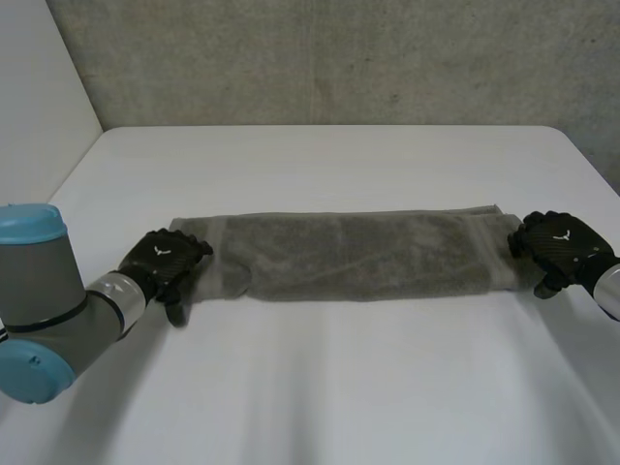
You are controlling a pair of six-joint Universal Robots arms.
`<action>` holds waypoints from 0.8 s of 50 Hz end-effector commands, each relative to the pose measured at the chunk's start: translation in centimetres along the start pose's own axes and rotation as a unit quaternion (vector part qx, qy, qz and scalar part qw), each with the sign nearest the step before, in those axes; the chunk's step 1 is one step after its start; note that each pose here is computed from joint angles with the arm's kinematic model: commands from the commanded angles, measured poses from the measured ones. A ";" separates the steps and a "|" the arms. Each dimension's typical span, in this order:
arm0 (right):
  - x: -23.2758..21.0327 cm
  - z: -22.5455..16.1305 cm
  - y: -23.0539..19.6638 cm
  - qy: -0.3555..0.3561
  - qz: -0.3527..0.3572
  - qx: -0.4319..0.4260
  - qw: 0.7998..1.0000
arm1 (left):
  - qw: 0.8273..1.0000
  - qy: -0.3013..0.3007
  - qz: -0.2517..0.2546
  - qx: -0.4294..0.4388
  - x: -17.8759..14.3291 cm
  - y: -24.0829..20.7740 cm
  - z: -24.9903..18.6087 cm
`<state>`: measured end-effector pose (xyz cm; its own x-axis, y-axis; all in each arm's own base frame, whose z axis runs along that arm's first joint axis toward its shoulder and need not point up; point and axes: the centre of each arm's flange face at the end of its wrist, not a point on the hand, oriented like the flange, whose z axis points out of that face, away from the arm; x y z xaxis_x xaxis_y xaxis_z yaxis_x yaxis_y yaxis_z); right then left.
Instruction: Fold the towel.
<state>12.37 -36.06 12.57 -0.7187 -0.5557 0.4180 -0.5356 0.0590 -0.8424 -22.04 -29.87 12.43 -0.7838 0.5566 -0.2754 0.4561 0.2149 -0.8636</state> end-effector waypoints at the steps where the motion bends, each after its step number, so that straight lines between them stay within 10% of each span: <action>1: -0.4 0.6 0.8 -0.009 0.004 -0.004 1.000 | 1.000 -0.010 -0.004 -0.002 -0.9 0.2 0.6; 40: 5.5 0.7 2.6 0.072 0.005 0.004 0.997 | 1.000 -0.018 -0.006 0.004 -1.0 0.2 -0.5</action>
<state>9.04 -38.96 11.90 -0.7651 -0.4667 0.4436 -0.5235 0.0498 -0.8506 -20.56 -30.97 12.01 -0.8105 0.5159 -0.2774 0.4426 0.2292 -0.8669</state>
